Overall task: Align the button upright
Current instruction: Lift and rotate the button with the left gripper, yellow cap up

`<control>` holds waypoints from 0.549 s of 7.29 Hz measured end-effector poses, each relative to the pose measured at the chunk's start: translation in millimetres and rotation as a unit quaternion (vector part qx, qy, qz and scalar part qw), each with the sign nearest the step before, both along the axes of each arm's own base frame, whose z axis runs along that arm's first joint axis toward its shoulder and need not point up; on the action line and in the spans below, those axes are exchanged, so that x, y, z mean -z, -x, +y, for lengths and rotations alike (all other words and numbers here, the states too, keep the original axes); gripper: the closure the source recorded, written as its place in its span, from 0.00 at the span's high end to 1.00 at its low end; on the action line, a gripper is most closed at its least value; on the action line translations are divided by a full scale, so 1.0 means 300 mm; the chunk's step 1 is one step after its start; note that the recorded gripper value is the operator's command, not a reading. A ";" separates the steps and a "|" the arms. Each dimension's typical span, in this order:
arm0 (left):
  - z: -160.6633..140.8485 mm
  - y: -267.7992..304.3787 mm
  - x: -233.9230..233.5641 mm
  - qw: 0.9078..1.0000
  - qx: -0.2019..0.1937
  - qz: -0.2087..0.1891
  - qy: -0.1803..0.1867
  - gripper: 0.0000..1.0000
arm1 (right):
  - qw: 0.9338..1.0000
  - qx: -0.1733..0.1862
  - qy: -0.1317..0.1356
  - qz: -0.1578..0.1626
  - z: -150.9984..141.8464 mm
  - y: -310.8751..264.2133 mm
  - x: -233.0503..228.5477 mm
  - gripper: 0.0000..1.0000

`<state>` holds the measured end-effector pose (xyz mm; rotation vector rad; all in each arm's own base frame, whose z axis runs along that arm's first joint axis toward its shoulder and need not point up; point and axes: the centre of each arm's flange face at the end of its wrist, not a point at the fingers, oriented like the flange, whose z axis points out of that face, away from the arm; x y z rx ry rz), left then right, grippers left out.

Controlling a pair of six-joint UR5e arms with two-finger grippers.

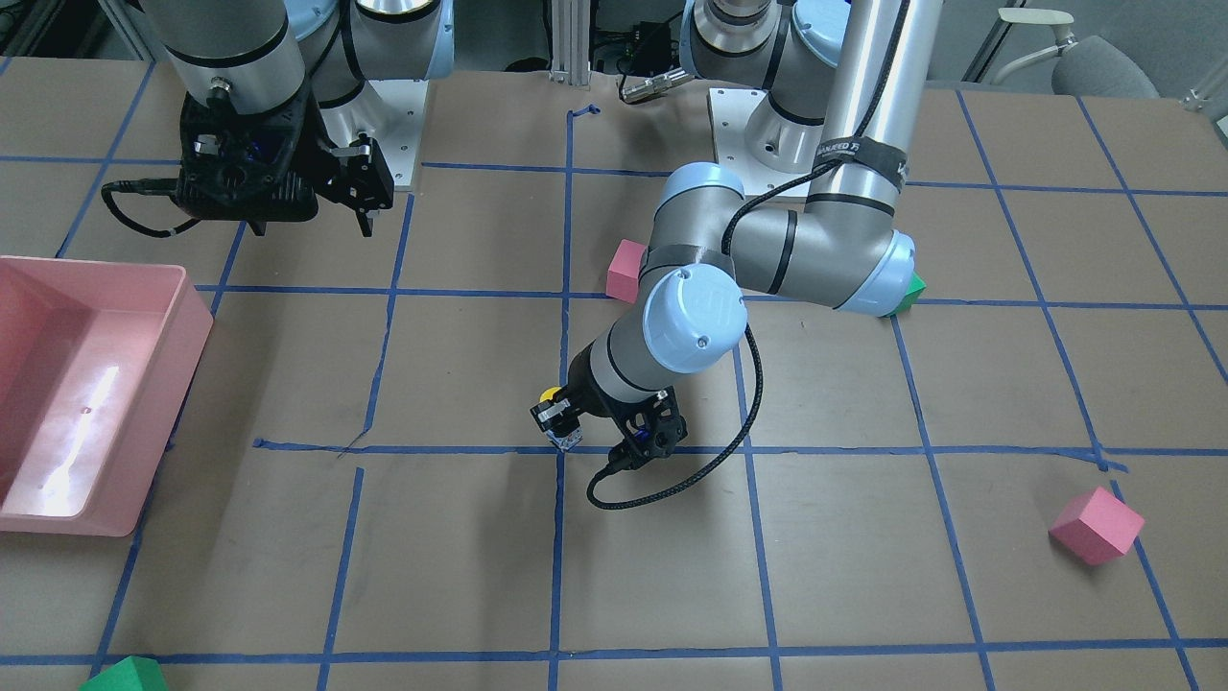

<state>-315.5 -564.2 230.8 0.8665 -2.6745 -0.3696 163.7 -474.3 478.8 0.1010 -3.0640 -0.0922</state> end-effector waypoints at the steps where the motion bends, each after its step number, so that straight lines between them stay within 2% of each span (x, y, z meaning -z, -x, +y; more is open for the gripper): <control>1: -0.004 0.000 0.012 1.000 0.001 0.000 -0.002 0.12 | 1.000 0.000 0.000 0.000 0.000 0.000 0.000 1.00; 3: -0.006 0.000 0.030 1.000 0.003 0.000 -0.005 0.13 | 1.000 0.000 -0.001 0.000 -0.001 -0.001 0.002 1.00; 4: -0.007 0.001 0.040 1.000 0.004 0.000 -0.006 0.23 | 1.000 0.000 0.000 0.000 0.000 0.000 0.001 1.00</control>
